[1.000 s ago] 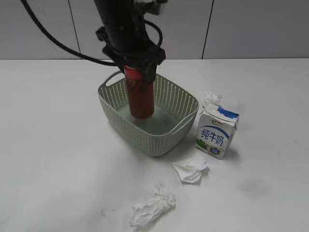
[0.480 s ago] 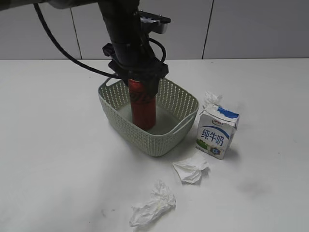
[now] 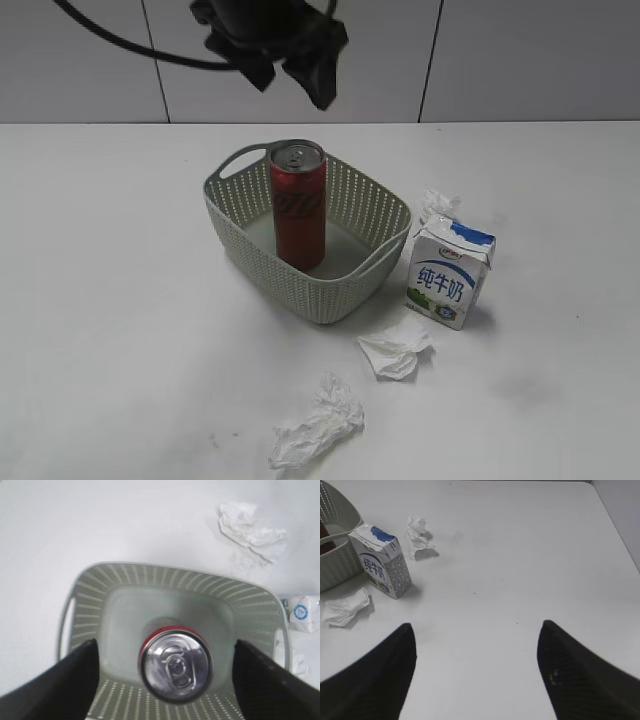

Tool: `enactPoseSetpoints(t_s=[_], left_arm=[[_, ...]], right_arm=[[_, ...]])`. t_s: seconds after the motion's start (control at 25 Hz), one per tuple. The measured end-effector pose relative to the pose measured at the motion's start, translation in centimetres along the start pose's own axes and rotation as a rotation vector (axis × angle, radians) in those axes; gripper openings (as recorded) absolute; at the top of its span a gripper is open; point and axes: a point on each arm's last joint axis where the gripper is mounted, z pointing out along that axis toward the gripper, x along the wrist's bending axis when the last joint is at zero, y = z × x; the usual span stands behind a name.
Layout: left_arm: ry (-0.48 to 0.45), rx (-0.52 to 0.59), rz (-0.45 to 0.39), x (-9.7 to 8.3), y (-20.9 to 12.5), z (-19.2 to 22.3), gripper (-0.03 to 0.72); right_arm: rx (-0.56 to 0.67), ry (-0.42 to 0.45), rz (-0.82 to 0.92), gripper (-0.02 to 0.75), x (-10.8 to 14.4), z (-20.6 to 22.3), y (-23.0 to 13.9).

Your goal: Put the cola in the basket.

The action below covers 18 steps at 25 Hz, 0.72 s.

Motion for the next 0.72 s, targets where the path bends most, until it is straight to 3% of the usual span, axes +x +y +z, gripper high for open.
enactPoseSetpoints(t_s=[0.2,0.52,0.72], left_arm=[[0.103,-0.102,-0.058,3.2,-0.5,-5.8,0.622],[0.252,-0.157,-0.362,12.2,-3.8,-10.3,0.584],[0.31,-0.186,-0.454,15.4,-5.9,-12.9,0.579]], right_arm=[[0.0,0.0,0.0,0.572,0.0,0.0,0.0],[0.0,0.0,0.0,0.572,0.0,0.0,0.0],[0.0,0.0,0.0,0.572,0.0,0.0,0.0]])
